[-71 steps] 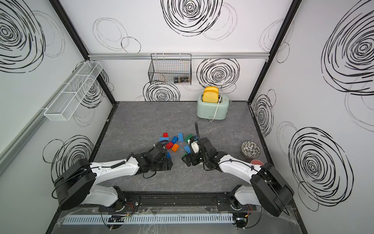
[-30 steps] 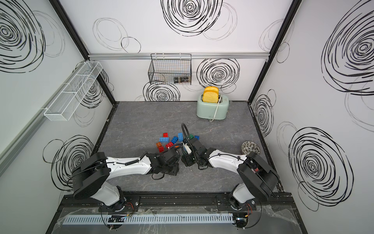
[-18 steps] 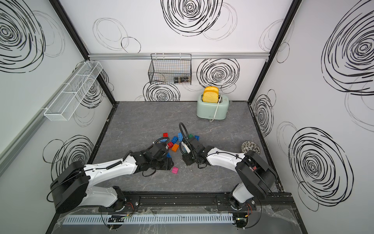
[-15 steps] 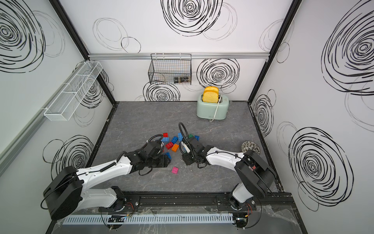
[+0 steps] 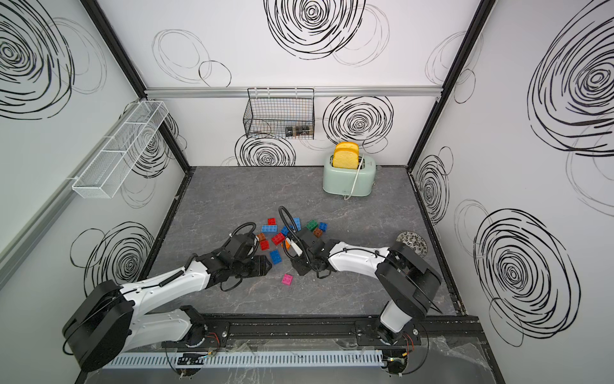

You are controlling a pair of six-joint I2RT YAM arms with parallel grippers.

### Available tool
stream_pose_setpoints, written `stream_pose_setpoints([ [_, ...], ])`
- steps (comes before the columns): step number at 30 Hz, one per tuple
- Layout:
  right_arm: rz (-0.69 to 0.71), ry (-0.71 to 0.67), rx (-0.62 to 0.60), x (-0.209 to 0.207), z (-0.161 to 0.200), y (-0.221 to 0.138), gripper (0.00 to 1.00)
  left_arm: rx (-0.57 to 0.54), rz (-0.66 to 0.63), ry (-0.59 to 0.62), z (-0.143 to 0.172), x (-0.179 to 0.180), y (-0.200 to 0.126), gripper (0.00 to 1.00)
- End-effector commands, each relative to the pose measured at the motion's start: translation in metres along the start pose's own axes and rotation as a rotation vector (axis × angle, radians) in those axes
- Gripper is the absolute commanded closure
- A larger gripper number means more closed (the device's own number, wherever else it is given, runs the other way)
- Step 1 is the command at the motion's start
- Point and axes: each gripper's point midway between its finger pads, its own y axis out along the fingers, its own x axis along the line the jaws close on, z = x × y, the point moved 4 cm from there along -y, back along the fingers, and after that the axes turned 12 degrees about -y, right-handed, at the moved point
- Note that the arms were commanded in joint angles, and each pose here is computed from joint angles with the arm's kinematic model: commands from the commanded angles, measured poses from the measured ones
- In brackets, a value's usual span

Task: Assemble a heart with lego
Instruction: Adjust the lego brick at the center of the board, then pick up the lego brick from the center of the board.

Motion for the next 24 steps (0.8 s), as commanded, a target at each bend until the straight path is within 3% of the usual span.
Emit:
stream_pose_setpoints([
  [1, -0.028, -0.009, 0.078, 0.006, 0.011, -0.001, 0.46, -0.027, 0.042, 0.003, -0.006, -0.002, -0.004, 0.37],
  [10, 0.015, -0.095, 0.099, -0.002, 0.0, -0.008, 0.45, -0.034, 0.052, -0.007, -0.007, 0.003, -0.006, 0.37],
  [24, -0.032, -0.131, 0.188, 0.0, 0.007, 0.016, 0.49, -0.014, 0.049, -0.005, -0.006, 0.005, 0.0, 0.37],
])
